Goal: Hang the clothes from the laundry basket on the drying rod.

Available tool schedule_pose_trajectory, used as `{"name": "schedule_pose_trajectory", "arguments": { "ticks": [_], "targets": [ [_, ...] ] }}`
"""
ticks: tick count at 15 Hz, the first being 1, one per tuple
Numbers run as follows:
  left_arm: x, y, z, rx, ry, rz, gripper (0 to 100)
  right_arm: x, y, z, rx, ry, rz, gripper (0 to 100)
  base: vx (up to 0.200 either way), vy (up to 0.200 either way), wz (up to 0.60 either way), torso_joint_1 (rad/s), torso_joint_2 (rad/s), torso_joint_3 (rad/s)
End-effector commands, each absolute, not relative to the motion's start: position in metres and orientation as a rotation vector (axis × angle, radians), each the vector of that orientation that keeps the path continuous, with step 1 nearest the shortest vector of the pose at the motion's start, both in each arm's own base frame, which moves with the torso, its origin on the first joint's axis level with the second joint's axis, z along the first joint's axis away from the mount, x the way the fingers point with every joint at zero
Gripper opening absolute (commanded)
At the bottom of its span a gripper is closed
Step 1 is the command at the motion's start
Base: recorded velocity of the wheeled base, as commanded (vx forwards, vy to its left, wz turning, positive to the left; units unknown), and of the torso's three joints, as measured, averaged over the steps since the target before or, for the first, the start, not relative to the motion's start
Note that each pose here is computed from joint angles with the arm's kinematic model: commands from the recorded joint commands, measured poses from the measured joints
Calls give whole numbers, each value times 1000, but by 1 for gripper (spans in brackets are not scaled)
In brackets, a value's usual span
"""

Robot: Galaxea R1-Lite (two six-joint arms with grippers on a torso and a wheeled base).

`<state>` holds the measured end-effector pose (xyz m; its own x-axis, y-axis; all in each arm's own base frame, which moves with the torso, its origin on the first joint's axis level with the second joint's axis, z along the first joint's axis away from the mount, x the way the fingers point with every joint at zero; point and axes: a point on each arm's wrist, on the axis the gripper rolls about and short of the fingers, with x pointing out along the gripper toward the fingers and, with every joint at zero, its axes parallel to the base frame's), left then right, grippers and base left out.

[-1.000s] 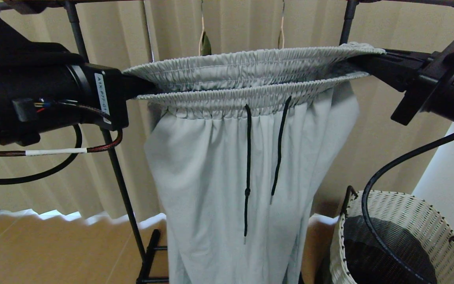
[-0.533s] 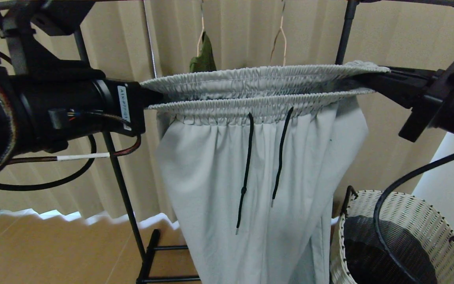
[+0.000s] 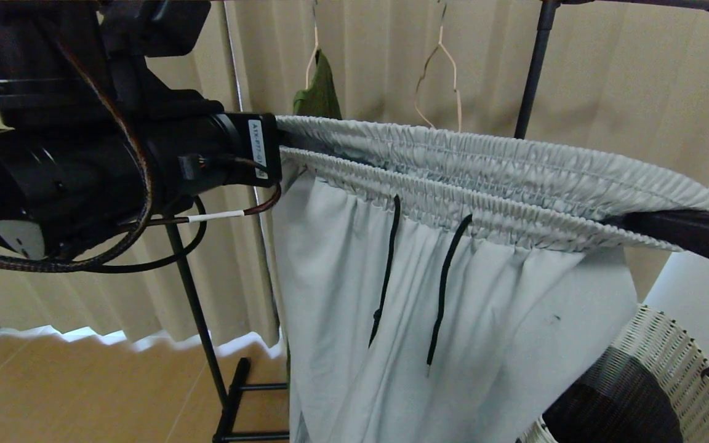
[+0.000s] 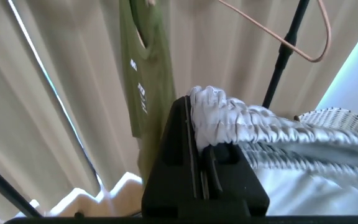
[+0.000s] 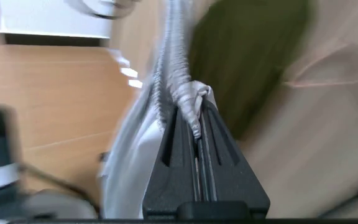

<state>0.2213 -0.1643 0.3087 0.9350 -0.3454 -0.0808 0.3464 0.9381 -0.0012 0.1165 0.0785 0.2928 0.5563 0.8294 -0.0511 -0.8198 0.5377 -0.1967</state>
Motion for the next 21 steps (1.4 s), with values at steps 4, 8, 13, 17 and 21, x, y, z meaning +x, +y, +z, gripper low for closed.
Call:
{"name": "schedule_pose_trajectory", "arguments": {
  "ticks": [4,8,13,17,21],
  "targets": [
    [224,-167,305,19,92,-353,0,109,74,293,-208,-74,978,0,0,0,0,0,0,0],
    [214,-159,313,19,80,-362,0,128,75,292,-218,-41,888,0,0,0,0,0,0,0],
    [170,-129,331,28,108,-515,0,200,74,280,-220,-78,715,0,0,0,0,0,0,0],
    [136,-109,330,26,140,-745,0,231,84,274,-220,-133,713,0,0,0,0,0,0,0],
    [125,-108,319,48,153,-867,0,240,88,276,-220,-159,715,0,0,0,0,0,0,0]
  ]
}}
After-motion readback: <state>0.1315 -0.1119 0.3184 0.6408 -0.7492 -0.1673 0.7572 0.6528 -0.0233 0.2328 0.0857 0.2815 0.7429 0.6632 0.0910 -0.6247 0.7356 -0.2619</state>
